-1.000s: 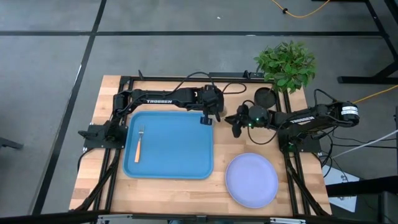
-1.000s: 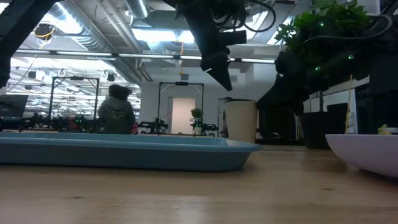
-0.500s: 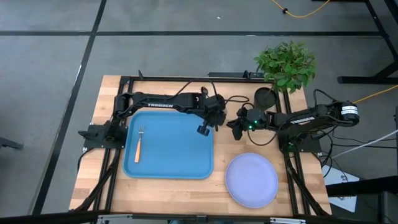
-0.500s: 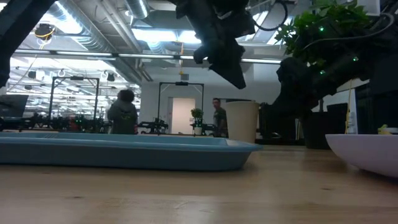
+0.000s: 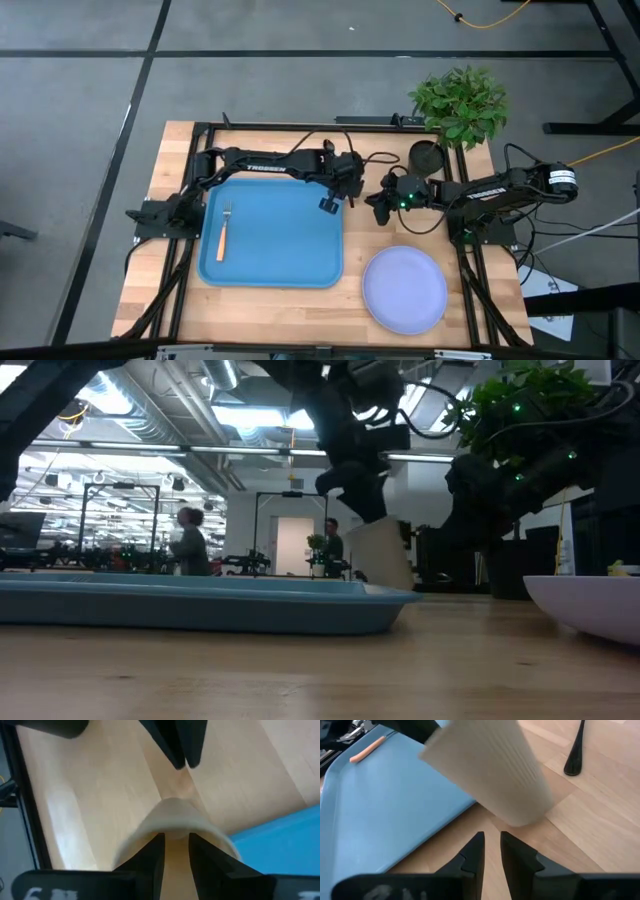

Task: Pick and place plate/cup/fork/spoon on tray
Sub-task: Put the light brown cup on the blue tray

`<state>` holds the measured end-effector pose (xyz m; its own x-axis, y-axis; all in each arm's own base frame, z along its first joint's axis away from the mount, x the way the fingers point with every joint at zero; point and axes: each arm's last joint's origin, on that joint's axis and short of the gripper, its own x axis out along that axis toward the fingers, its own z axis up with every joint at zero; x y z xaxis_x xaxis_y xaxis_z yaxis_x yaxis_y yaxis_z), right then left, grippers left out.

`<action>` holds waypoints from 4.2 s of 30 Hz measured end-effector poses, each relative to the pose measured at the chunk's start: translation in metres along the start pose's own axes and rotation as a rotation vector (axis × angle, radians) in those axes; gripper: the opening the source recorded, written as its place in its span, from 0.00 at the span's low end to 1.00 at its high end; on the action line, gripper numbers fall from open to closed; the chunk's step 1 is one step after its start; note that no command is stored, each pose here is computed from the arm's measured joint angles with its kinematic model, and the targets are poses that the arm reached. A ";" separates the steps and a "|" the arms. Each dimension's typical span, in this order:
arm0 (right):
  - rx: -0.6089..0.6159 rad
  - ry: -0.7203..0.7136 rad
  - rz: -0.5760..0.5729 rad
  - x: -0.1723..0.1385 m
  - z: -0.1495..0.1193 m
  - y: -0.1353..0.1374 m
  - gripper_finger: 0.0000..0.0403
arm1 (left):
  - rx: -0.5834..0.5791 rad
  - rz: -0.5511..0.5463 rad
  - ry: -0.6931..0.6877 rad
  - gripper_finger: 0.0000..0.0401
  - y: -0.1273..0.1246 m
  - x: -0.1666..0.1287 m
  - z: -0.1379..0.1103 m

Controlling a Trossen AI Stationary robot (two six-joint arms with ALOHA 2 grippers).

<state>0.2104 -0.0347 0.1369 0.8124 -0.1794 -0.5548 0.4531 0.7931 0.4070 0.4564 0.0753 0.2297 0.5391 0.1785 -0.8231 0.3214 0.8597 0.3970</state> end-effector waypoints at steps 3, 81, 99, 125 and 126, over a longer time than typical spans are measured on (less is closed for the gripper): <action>-0.001 0.003 -0.002 0.000 0.000 0.000 0.17 | -0.001 0.003 0.000 0.20 0.000 0.000 0.000; 0.005 0.043 -0.026 0.000 -0.004 -0.002 0.17 | 0.010 0.237 0.122 0.01 -0.009 -0.030 0.028; -0.002 0.056 -0.034 0.000 -0.006 -0.003 0.17 | -0.263 -0.089 0.560 0.00 -0.046 -0.150 -0.025; 0.023 0.041 -0.034 0.000 -0.004 -0.002 0.17 | -0.688 0.044 0.401 0.00 -0.127 -0.159 -0.150; 0.023 0.042 -0.034 0.000 -0.005 -0.002 0.17 | -0.687 0.044 0.403 0.00 -0.127 -0.159 -0.150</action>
<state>0.2075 -0.0339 0.1326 0.7806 -0.1811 -0.5982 0.4888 0.7733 0.4037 0.2132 0.0097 0.2490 0.1753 0.2654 -0.9480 -0.3160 0.9272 0.2011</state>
